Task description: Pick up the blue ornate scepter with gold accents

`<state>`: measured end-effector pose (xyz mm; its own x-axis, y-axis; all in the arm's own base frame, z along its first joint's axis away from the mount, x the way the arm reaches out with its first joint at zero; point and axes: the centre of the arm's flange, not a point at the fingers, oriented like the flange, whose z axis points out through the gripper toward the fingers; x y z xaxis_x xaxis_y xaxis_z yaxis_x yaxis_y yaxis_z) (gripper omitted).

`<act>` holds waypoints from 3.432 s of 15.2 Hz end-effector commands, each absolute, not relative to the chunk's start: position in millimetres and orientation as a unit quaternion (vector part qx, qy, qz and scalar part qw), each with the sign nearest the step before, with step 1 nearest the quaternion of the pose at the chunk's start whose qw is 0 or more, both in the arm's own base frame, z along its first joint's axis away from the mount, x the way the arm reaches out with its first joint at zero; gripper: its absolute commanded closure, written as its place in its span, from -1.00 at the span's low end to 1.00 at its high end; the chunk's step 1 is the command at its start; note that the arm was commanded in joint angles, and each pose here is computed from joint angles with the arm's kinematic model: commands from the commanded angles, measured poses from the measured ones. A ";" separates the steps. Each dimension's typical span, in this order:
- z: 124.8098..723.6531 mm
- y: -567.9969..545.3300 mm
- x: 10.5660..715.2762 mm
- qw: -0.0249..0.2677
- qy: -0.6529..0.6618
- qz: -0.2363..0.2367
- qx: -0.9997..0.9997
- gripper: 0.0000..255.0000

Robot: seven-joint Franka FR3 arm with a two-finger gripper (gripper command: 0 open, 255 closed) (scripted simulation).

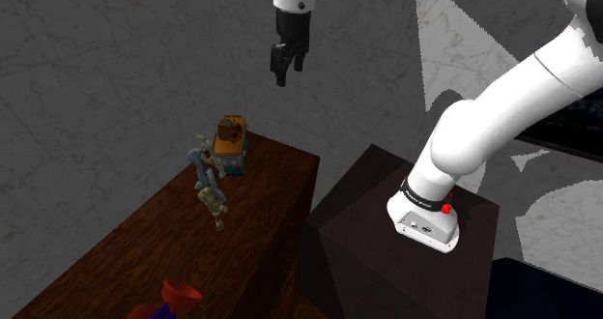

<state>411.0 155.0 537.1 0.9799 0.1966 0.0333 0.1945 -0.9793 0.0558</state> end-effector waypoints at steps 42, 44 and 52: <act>369.4 352.3 559.0 0.010 0.122 0.008 0.992 1.00; 380.0 352.3 559.0 0.010 0.122 0.008 0.992 1.00; 422.2 352.3 559.0 0.010 0.122 0.008 0.992 1.00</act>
<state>559.3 353.1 414.5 0.9704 0.2413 0.0113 0.2410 -0.9703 0.0229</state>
